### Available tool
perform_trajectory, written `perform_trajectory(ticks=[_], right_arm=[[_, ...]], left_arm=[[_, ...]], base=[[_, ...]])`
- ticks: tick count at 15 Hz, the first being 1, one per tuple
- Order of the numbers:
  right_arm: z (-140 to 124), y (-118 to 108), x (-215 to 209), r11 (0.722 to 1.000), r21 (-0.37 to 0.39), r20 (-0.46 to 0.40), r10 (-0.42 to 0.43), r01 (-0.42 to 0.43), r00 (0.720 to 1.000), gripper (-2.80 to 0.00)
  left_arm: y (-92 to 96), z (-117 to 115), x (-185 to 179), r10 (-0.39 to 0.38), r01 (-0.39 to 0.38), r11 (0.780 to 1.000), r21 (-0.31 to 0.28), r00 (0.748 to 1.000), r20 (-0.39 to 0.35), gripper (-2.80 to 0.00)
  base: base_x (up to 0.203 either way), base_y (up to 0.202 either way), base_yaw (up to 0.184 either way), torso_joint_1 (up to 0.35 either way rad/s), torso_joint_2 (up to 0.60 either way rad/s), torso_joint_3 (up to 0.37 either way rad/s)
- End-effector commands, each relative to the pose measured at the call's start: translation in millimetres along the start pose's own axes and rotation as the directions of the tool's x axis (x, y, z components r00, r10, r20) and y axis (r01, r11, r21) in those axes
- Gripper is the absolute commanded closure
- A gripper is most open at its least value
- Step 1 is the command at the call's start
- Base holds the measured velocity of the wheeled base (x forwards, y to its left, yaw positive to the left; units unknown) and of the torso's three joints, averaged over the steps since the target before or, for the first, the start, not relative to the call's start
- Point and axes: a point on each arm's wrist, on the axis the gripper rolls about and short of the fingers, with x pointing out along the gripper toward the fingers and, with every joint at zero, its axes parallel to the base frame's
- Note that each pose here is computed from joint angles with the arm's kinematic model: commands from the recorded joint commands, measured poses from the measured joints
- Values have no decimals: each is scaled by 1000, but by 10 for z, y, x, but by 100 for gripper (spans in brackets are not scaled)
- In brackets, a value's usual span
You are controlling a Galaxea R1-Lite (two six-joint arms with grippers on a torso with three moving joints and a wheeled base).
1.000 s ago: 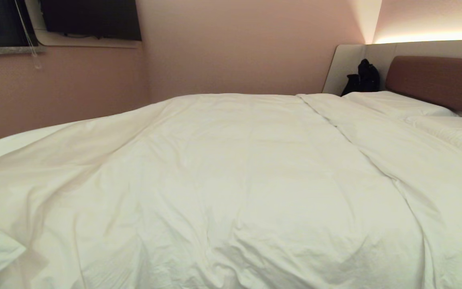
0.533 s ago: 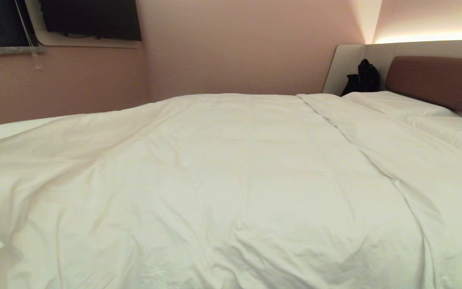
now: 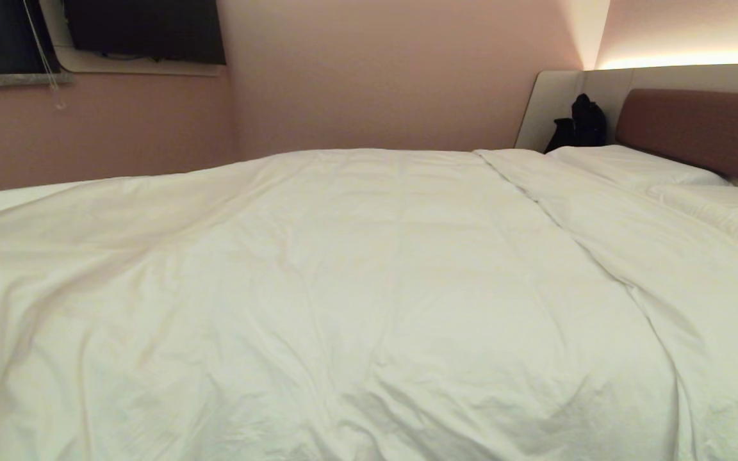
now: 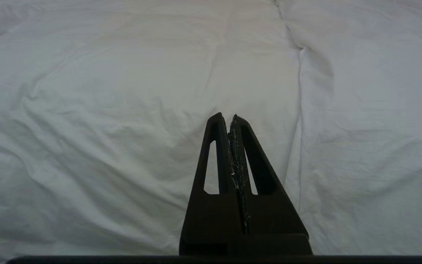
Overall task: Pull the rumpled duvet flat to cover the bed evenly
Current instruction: Flatten the corners of the folded blanket
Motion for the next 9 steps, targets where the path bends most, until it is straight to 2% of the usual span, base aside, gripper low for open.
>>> perform_trajectory(ticks=[1, 4, 5, 9], right_arm=[[1, 0, 1, 1000, 0, -1, 1, -1, 1000, 0], [1, 0, 1, 1000, 0, -1, 1, -1, 1000, 0], [1, 0, 1, 1000, 0, -1, 1, -1, 1000, 0], [1, 0, 1, 1000, 0, -1, 1, -1, 1000, 0]], left_arm=[[-11, -77, 67, 16, -16, 1000, 25, 1000, 8, 0], [-29, -124, 84, 12, -12, 999, 35, 1000, -6, 0], [-31, -138, 80, 11, -10, 999, 37, 1000, -10, -280], [-68, -283, 35, -17, 21, 997, 70, 998, -57, -280]], base=[[0, 0, 0, 0, 0, 0], [0, 0, 0, 0, 0, 0], [0, 0, 0, 0, 0, 0], [0, 0, 0, 0, 0, 0]])
